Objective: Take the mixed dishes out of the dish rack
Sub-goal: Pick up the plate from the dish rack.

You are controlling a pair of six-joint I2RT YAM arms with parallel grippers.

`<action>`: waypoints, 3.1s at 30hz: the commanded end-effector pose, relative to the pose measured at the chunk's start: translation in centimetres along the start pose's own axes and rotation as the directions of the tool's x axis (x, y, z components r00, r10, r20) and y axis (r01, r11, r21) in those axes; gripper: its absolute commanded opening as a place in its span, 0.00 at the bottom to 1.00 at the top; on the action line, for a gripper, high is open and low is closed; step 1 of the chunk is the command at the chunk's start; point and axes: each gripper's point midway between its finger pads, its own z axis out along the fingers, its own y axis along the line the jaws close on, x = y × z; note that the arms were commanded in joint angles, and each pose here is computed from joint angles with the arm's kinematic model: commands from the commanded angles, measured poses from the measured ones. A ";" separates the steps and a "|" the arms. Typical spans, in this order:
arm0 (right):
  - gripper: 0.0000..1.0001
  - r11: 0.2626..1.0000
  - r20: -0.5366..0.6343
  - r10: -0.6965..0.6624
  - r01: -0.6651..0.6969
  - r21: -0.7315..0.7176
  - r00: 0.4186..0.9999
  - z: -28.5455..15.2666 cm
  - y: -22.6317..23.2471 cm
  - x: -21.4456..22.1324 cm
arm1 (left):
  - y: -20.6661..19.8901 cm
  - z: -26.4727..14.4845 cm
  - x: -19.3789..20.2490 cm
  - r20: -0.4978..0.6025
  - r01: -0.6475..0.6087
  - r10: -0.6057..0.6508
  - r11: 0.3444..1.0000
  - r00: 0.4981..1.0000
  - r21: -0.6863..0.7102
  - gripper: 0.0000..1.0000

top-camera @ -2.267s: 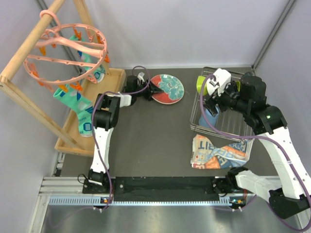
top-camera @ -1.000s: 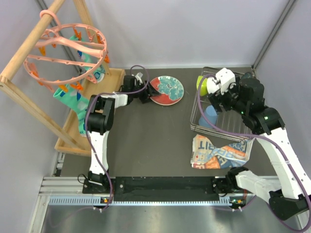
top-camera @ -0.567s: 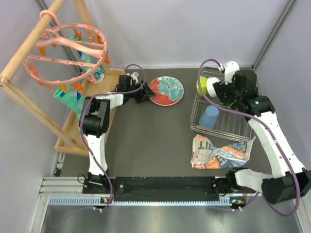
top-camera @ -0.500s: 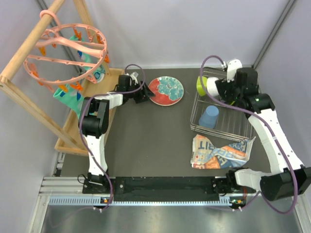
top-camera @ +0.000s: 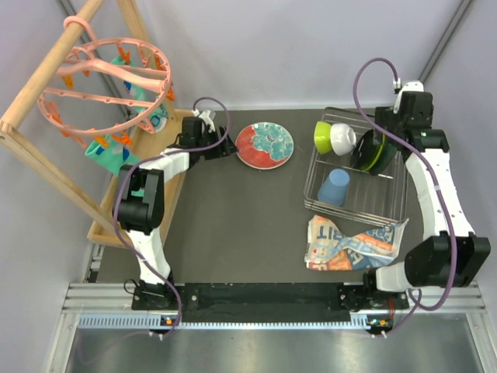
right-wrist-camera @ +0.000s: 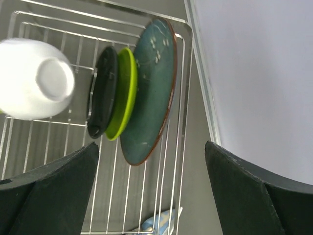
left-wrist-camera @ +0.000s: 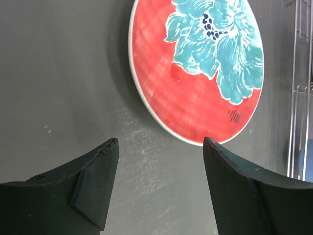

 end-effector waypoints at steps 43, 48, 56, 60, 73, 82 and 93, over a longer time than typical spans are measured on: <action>0.58 0.920 -0.184 0.325 -0.355 -0.165 0.928 11.4 -1.1 4.6 | -1.1 -2.8 -1.7 0.089 -0.160 0.159 0.987 0.983 0.005 0.72; 0.51 0.924 -0.185 0.314 -0.344 -0.167 0.931 11.9 -1.0 4.8 | -1.0 -2.7 -1.3 0.081 -0.156 0.154 0.988 0.985 0.008 0.72; 0.43 0.931 -0.184 0.295 -0.325 -0.164 0.938 12.7 -1.1 5.2 | -1.0 -2.6 -1.3 0.078 -0.154 0.152 0.988 0.985 0.012 0.72; 0.39 0.933 -0.180 0.291 -0.320 -0.162 0.940 12.7 -1.2 5.3 | -0.9 -2.5 -1.0 0.072 -0.150 0.149 0.989 0.986 0.012 0.72; 0.10 0.944 -0.140 0.292 -0.308 -0.118 0.946 11.1 -2.4 4.2 | -1.0 -2.4 -0.5 0.060 -0.139 0.137 0.990 0.989 0.027 0.72; 0.00 0.947 -0.111 0.295 -0.306 -0.100 0.949 8.7 -3.1 2.4 | -1.3 -2.1 -0.5 0.061 -0.127 0.124 0.991 0.990 0.049 0.72; 0.00 0.965 -0.059 0.251 -0.255 -0.061 0.966 7.0 -3.5 -0.9 | -1.4 -1.8 -0.4 0.060 -0.117 0.113 0.991 0.992 0.061 0.72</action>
